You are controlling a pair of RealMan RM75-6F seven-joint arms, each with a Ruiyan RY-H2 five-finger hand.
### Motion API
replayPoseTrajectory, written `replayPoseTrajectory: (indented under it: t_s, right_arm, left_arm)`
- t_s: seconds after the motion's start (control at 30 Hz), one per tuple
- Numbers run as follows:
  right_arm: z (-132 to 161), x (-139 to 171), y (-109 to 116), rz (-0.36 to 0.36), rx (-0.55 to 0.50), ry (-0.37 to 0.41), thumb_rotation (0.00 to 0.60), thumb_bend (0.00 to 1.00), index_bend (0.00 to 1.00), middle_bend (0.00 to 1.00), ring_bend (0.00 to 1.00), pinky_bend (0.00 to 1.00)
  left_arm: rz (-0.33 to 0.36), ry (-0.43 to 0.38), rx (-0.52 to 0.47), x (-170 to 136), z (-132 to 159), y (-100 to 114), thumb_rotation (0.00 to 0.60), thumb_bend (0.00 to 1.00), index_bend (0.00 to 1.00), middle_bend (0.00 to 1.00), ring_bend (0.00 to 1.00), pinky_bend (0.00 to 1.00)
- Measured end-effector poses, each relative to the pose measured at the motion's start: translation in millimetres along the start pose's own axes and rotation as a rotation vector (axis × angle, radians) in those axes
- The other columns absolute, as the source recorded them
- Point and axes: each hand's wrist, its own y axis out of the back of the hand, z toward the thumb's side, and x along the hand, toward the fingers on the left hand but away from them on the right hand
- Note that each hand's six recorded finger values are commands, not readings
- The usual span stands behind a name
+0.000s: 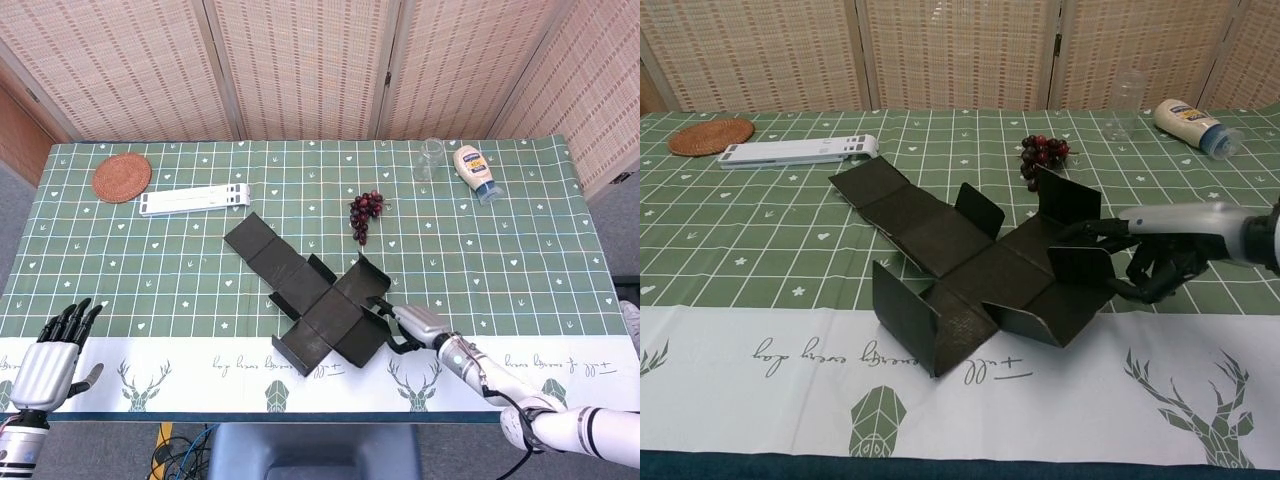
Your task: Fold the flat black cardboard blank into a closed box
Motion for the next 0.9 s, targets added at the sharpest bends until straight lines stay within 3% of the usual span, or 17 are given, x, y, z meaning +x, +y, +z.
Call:
replayPoseTrajectory:
  t_s: [0.23, 0.4, 0.6, 0.7, 0.9]
  right_arm:
    - [54.7, -16.9, -20.6, 0.055, -0.070, 0.151, 0.600, 0.63, 0.00, 0.26, 0.80, 1.00]
    - [84.5, -14.3, -21.9, 0.069, -0.080, 0.251, 0.600, 0.63, 0.00, 0.27, 0.80, 1.00]
    - [100.9, -2.4, 10.6, -0.045, -0.026, 0.349, 0.600, 0.63, 0.01, 0.28, 0.80, 1.00]
    - [99.9, -1.2, 26.7, -0.096, 0.013, 0.356, 0.600, 0.63, 0.03, 0.28, 0.80, 1.00]
    - [105.8, -17.3, 36.3, -0.148, 0.136, 0.363, 0.600, 0.64, 0.12, 0.29, 0.81, 1.00]
  left_arm:
    - [0.002, 0.007, 0.002, -1.7, -2.6, 1.3, 0.600, 0.26, 0.02, 0.00, 0.03, 0.13]
    - [0.003, 0.005, 0.002, -2.5, -2.8, 1.7, 0.600, 0.26, 0.02, 0.00, 0.03, 0.13]
    - [0.001, 0.005, 0.000, -2.5, -3.3, 1.0, 0.600, 0.26, 0.02, 0.00, 0.03, 0.13]
    - [0.000, 0.000, 0.000, -2.0, -1.6, 0.5, 0.600, 0.26, 0.02, 0.00, 0.03, 0.13]
    - [0.006, -0.006, 0.004, -1.7, 0.5, 2.8, 0.600, 0.26, 0.02, 0.00, 0.03, 0.13]
